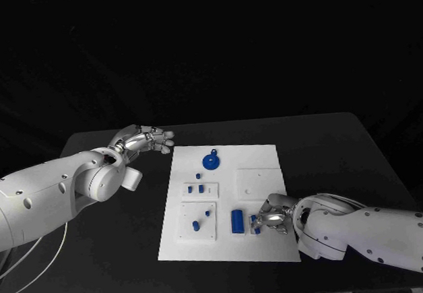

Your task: Assemble the parts on the task board

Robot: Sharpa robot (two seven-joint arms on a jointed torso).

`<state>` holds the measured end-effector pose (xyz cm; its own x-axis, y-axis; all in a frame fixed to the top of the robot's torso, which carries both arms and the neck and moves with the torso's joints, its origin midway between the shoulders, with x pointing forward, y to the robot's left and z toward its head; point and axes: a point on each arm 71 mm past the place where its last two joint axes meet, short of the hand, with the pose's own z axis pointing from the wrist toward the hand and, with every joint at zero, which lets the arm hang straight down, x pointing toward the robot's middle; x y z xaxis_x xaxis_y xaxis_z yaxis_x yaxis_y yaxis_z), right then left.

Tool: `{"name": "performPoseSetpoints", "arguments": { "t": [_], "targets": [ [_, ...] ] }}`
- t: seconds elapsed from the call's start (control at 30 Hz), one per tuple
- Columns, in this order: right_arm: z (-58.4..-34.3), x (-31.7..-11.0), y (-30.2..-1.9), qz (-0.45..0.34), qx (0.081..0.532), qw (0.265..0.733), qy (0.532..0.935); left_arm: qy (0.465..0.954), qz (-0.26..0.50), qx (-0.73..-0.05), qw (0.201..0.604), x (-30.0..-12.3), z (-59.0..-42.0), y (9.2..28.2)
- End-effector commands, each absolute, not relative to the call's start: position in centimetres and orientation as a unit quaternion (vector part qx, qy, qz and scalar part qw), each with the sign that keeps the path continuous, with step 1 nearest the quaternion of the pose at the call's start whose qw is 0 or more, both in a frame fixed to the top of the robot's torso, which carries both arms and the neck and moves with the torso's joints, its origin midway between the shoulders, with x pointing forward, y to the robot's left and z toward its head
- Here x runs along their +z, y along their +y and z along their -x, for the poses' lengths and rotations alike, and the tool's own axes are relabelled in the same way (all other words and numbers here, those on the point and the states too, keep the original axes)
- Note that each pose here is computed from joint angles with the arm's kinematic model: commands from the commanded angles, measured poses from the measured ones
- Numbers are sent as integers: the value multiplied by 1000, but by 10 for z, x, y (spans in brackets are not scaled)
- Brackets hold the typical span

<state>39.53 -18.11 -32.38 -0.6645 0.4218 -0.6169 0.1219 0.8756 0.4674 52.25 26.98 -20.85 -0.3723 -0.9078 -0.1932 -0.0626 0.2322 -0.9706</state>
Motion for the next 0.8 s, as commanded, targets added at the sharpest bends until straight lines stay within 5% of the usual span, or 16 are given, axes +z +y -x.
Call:
{"name": "performPoseSetpoints", "arguments": {
  "t": [0.03, 0.8],
  "targets": [
    [-391, -330, -181, -134, 183, 364, 903, 662, 362, -504, 419, -208, -522, 268],
    [-389, -328, -178, -123, 201, 362, 902, 663, 362, -504, 420, -208, -522, 268]
  ]
}}
